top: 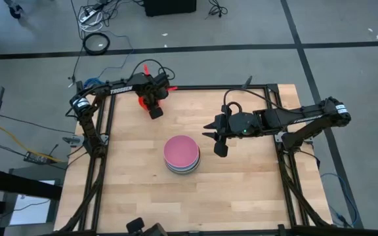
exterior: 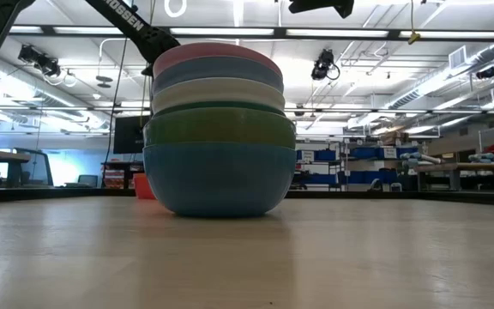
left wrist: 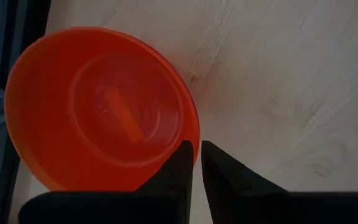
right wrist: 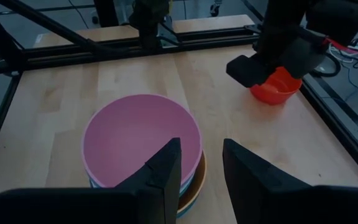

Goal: Nest bowls inside each other
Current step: Stack the orange bowl on top of the pink bowl

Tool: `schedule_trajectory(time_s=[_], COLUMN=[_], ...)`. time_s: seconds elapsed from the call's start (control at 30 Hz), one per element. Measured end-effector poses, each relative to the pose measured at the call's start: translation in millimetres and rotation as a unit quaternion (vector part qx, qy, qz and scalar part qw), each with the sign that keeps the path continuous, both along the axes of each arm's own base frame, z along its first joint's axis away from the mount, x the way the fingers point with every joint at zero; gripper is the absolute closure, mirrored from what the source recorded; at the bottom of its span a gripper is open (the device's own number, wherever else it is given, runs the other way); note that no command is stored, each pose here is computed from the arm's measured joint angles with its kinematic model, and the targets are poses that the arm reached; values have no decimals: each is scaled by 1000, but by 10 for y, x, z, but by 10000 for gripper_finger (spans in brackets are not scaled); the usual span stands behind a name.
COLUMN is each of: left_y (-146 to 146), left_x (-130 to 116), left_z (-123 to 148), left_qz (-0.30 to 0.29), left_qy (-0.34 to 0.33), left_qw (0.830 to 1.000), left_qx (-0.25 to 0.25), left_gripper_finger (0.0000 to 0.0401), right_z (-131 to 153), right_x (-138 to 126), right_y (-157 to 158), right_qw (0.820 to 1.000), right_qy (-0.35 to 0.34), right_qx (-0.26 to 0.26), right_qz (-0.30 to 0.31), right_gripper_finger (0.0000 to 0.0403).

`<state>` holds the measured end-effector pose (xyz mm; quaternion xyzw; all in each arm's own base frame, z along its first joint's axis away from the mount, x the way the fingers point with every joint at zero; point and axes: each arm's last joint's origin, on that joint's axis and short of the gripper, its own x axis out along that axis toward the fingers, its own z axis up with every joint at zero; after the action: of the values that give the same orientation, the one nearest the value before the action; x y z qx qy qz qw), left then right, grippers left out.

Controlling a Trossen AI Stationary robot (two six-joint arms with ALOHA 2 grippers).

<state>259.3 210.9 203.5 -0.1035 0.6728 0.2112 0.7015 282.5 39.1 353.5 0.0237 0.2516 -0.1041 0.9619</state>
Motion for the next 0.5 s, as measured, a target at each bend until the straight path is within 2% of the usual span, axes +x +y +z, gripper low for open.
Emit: schedule_trajectory(time_s=[0.27,0.5], left_y=[-7,-14], left_x=[-6,-22], left_z=[-93,-139], left_qz=[0,6], left_qy=[-9,-7], left_qw=[1000,1000], left_qx=[3,1], left_gripper_finger=[357,332], right_z=[-5,-5], right_x=[-3,-3], right_y=[-1,-1], right_qw=[1000,1000], right_qy=[3,3], right_qx=[0,-1], right_qz=[0,0], right_gripper_finger=[296,296])
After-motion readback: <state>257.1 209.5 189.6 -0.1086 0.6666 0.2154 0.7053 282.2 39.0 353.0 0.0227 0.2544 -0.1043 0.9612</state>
